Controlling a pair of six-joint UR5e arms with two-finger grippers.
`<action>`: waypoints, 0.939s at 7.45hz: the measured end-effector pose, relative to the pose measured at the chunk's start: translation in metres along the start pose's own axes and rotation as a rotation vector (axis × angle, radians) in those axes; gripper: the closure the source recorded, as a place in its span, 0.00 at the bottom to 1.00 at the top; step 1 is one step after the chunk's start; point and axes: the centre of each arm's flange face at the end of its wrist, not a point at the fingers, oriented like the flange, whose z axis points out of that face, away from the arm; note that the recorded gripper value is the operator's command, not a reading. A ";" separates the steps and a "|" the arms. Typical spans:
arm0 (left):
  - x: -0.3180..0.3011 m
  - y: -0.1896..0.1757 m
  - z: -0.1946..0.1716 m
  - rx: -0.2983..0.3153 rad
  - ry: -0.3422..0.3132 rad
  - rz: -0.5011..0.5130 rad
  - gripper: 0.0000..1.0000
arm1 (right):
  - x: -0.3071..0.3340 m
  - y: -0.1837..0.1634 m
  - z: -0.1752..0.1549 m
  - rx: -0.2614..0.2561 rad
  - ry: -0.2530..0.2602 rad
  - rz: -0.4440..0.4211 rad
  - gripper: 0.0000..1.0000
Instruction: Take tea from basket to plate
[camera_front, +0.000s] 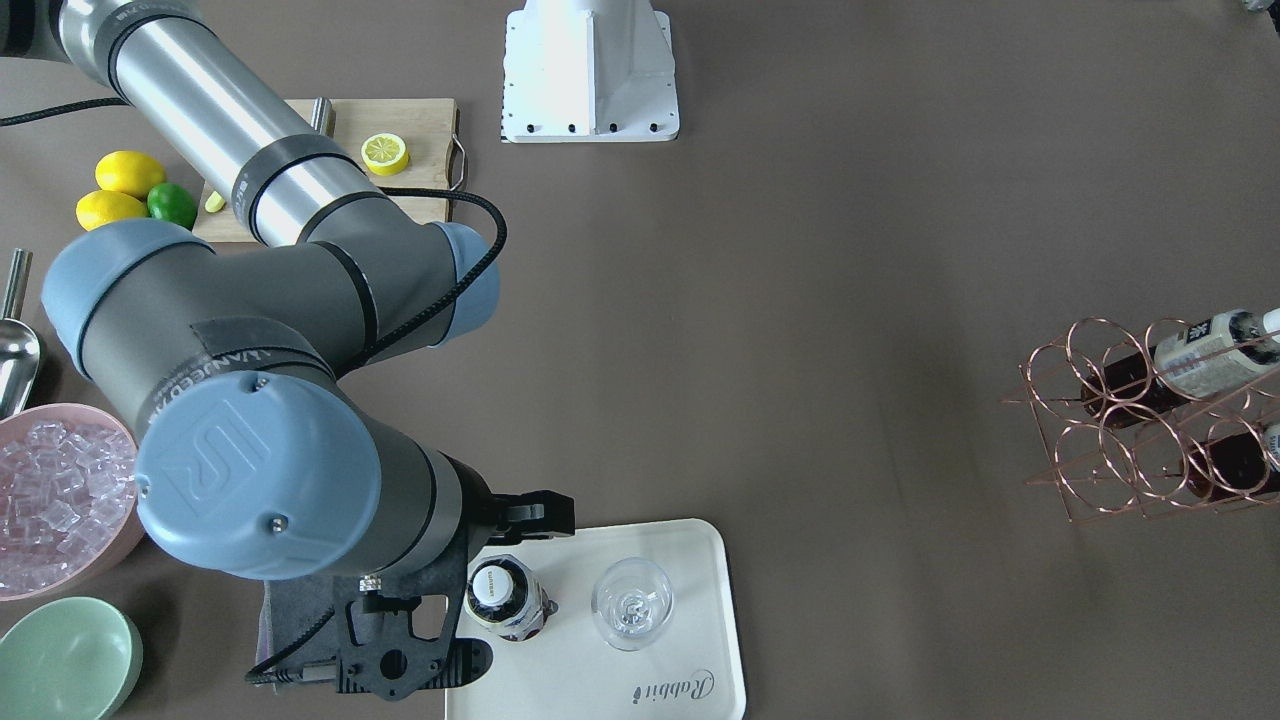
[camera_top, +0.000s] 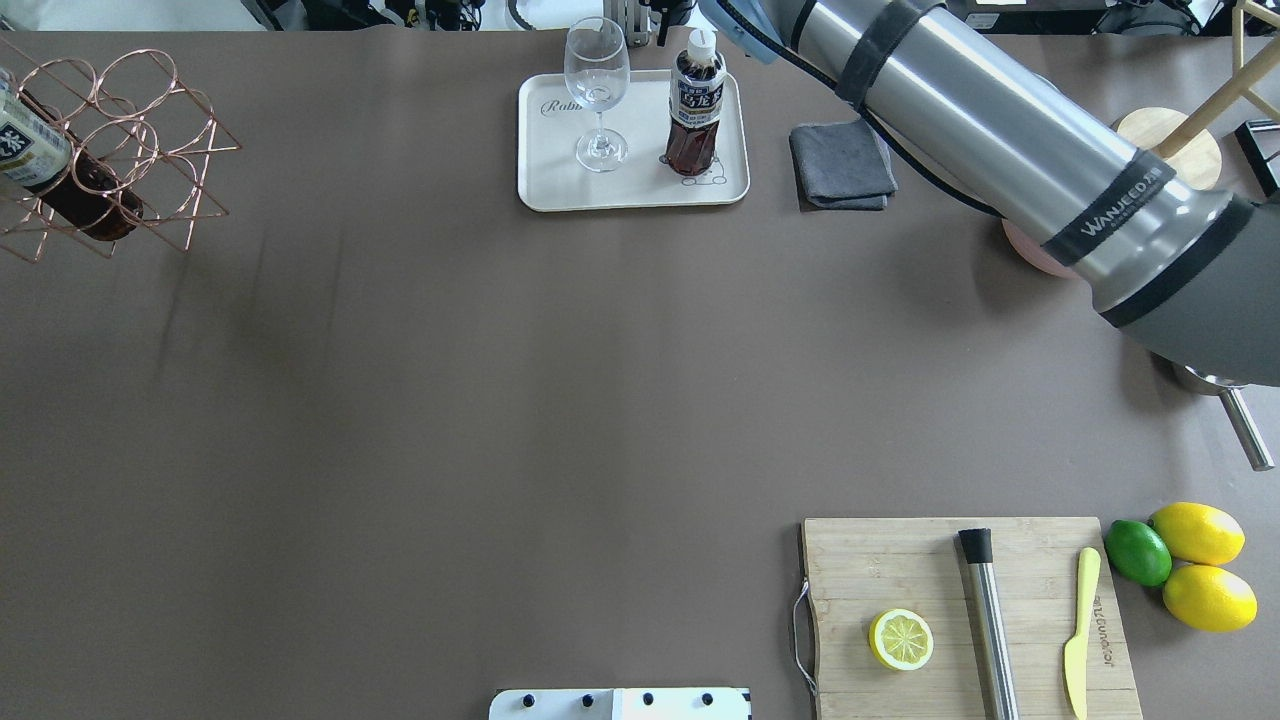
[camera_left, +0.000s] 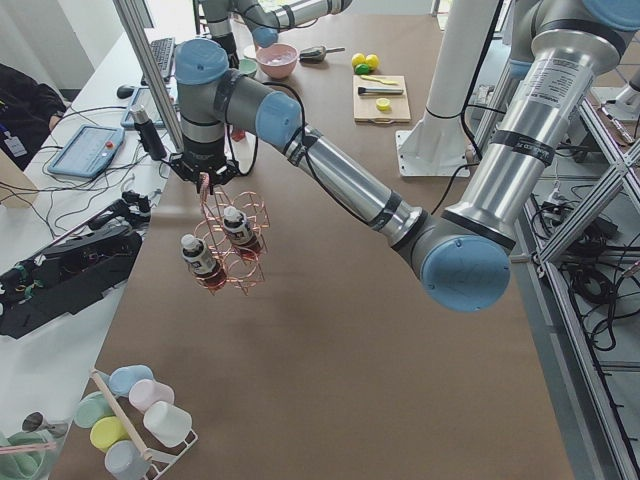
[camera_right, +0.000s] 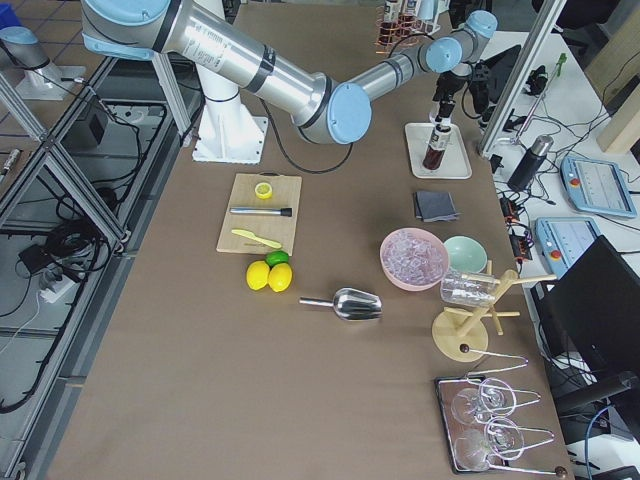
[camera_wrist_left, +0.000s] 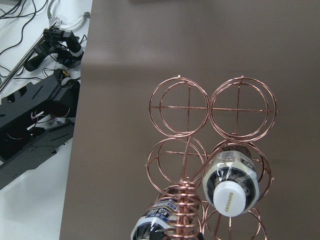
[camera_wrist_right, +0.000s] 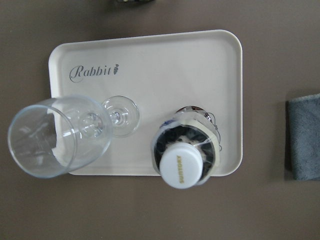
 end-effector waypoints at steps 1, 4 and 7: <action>-0.021 -0.011 0.012 -0.021 0.000 0.018 1.00 | 0.022 0.019 -0.004 0.004 -0.001 -0.004 0.00; -0.083 -0.002 0.069 -0.040 -0.031 0.071 1.00 | 0.152 0.086 0.004 0.024 0.010 0.003 0.00; -0.095 -0.017 0.096 -0.102 -0.062 0.114 1.00 | 0.362 0.210 0.033 0.016 0.115 -0.035 0.00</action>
